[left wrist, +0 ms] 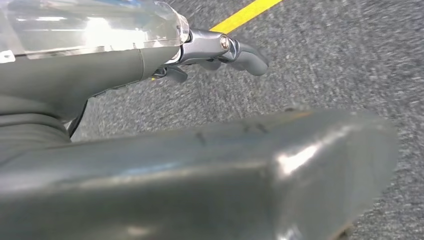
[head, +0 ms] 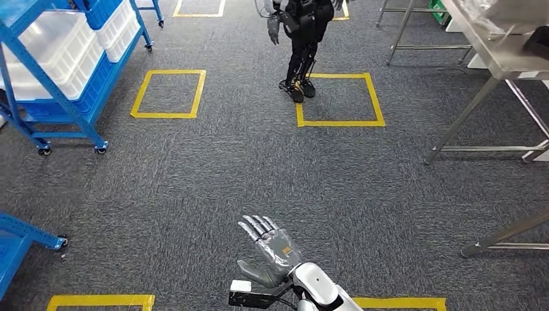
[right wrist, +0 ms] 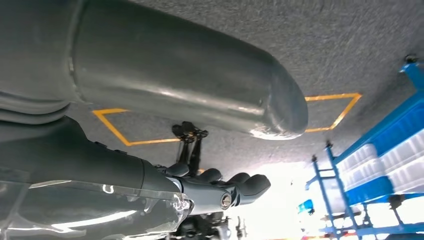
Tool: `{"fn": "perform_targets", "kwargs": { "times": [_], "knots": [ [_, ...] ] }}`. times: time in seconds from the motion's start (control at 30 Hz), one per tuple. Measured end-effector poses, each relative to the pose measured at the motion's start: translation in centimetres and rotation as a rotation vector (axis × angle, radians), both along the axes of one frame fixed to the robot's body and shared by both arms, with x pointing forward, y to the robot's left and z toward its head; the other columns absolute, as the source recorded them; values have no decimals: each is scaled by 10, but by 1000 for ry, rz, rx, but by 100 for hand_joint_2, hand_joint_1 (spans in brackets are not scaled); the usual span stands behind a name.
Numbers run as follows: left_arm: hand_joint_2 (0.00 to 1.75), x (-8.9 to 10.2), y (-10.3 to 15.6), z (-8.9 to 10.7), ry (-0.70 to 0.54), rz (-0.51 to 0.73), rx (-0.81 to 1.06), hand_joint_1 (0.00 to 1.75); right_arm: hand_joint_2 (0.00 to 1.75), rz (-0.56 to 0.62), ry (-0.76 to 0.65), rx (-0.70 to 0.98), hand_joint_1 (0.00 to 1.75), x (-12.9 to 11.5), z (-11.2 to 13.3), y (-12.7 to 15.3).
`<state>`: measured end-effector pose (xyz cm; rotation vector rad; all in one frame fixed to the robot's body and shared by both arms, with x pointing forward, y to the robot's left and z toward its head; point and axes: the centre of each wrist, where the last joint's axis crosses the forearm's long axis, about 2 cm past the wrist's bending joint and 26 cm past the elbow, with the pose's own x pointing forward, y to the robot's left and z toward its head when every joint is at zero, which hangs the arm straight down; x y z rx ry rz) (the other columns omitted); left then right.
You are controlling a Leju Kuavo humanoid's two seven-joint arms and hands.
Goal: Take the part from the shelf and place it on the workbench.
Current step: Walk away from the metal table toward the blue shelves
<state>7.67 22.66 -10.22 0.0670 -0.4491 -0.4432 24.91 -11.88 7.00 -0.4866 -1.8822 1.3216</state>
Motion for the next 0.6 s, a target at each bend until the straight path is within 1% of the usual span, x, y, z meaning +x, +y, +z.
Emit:
{"fn": "perform_targets", "kwargs": {
  "times": [0.23,0.5,0.6],
  "knots": [
    [0,2,-1,0,4,-2,-8,0,0,-6,10,-12,0,-4,-5,-3],
    [0,1,-2,0,11,-4,-12,0,0,-10,8,-14,0,-4,-3,-2],
    [0,3,-2,1,8,-6,-13,0,0,-10,7,-14,0,-4,-2,-1]
  ]
}}
